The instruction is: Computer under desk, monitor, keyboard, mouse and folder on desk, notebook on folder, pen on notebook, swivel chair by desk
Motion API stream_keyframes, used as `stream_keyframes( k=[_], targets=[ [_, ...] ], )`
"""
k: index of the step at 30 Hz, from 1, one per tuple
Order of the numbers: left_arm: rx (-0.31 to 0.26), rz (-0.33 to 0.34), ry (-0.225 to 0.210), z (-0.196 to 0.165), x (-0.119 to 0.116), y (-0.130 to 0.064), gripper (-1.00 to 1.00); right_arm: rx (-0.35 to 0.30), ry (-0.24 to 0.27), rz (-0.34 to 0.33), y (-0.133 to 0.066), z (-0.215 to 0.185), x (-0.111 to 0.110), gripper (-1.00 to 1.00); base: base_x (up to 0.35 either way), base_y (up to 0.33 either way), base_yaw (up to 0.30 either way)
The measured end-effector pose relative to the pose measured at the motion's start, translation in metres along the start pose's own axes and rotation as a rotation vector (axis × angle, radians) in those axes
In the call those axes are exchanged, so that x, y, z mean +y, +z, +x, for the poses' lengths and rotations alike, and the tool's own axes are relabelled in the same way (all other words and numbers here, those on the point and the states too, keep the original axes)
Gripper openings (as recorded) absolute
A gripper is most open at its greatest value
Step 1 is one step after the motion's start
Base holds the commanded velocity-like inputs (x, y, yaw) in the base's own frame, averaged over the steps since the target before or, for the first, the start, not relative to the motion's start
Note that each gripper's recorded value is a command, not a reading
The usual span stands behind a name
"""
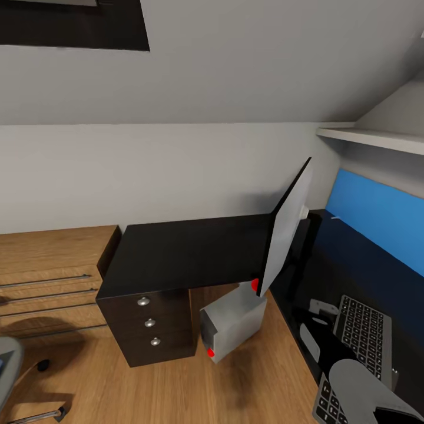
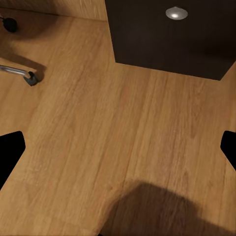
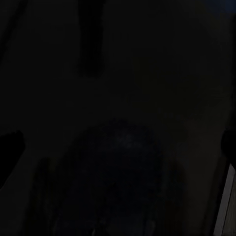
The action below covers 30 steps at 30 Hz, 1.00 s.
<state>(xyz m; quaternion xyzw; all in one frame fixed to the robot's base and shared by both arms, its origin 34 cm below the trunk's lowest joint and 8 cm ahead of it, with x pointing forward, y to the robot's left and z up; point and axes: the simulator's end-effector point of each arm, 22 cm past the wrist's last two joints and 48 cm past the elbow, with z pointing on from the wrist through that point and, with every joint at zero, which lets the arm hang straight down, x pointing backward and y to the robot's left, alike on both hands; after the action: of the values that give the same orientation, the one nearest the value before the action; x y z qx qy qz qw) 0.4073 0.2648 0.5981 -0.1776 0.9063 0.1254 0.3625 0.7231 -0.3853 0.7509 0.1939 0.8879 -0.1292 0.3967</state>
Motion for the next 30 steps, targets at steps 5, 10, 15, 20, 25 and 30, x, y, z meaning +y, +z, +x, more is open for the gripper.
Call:
stream_keyframes(
  k=[5, 10, 15, 20, 25, 30],
  targets=[
    [0.000, 0.000, 0.000, 0.000, 0.000, 0.000, 1.00, 0.012, -0.002, 0.001, 0.000, 0.006, 0.000, 1.00, 0.000, 0.000, 0.000],
    [0.000, 0.001, 0.001, 0.000, 0.000, 0.000, 1.00, 0.015, -0.003, 0.000, 0.000, 0.007, 0.000, 1.00, 0.000, 0.000, 0.000],
    [0.000, 0.000, 0.000, 0.000, 0.000, 0.000, 1.00, 0.037, -0.009, 0.000, 0.000, 0.012, 0.001, 1.00, 0.000, 0.000, 0.000],
    [0.000, 0.000, 0.000, 0.000, 0.000, 0.000, 1.00, 0.049, -0.012, 0.000, 0.000, 0.015, 0.001, 1.00, 0.000, 0.000, 0.000],
    [0.000, 0.000, 0.000, 0.000, 0.000, 0.000, 1.00, 0.052, -0.013, -0.001, 0.000, 0.016, 0.001, 1.00, 0.000, 0.000, 0.000],
    [0.000, 0.001, 0.000, 0.000, 0.000, 0.000, 1.00, 0.053, -0.013, -0.001, 0.000, 0.016, 0.001, 1.00, 0.000, 0.000, 0.000]
  ],
)
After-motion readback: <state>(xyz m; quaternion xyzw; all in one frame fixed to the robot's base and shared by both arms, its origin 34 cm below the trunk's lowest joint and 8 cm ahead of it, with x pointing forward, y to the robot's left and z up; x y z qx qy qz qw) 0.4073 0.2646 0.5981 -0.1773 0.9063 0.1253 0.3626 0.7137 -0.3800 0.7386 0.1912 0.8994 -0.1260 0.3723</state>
